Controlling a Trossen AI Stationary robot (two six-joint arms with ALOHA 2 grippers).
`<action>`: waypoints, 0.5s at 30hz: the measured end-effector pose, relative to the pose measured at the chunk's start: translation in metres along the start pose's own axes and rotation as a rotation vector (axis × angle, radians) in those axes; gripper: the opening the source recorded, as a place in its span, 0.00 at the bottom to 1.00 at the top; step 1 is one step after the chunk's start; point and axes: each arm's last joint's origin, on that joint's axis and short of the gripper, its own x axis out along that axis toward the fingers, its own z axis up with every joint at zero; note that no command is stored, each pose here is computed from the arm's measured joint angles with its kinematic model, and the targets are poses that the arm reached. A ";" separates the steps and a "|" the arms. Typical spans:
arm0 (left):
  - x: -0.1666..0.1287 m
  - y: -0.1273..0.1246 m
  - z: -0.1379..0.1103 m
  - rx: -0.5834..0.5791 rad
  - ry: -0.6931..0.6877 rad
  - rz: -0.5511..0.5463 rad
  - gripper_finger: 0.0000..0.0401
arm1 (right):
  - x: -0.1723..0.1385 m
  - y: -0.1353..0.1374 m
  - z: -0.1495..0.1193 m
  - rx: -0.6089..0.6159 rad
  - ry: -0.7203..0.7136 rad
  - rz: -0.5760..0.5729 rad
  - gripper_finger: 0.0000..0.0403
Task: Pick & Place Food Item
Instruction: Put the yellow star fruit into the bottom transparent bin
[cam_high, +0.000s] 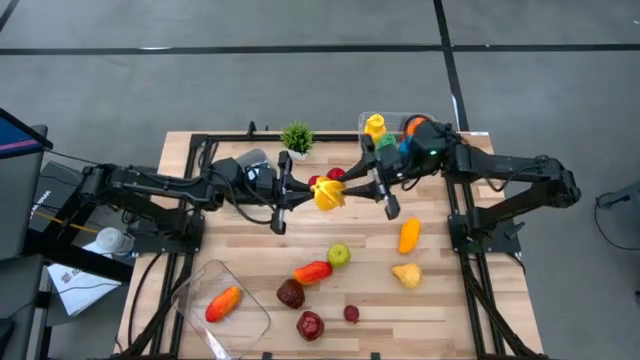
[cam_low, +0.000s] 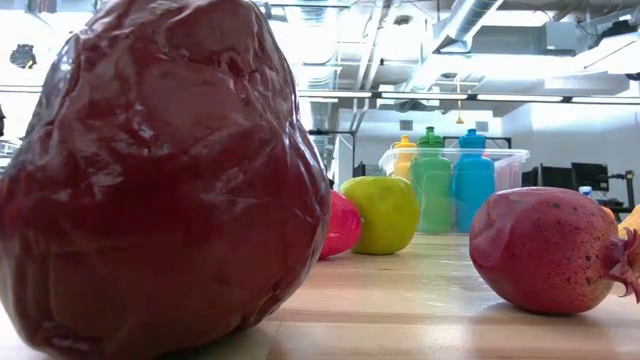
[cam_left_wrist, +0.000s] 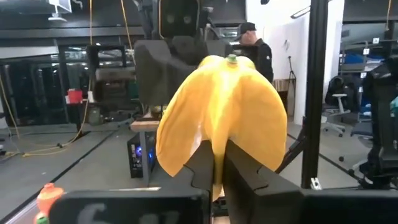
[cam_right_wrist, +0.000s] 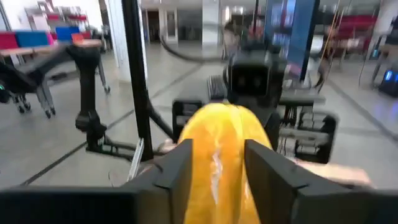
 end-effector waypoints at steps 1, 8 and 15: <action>-0.001 0.000 0.001 -0.004 -0.001 0.003 0.02 | -0.005 0.001 0.005 -0.011 -0.022 -0.001 0.36; -0.033 -0.001 0.007 -0.237 0.238 0.087 0.02 | -0.050 0.017 0.032 -0.011 -0.119 -0.013 0.55; -0.095 -0.026 0.001 -0.733 0.667 0.178 0.01 | -0.087 0.029 0.035 0.040 -0.054 -0.072 0.55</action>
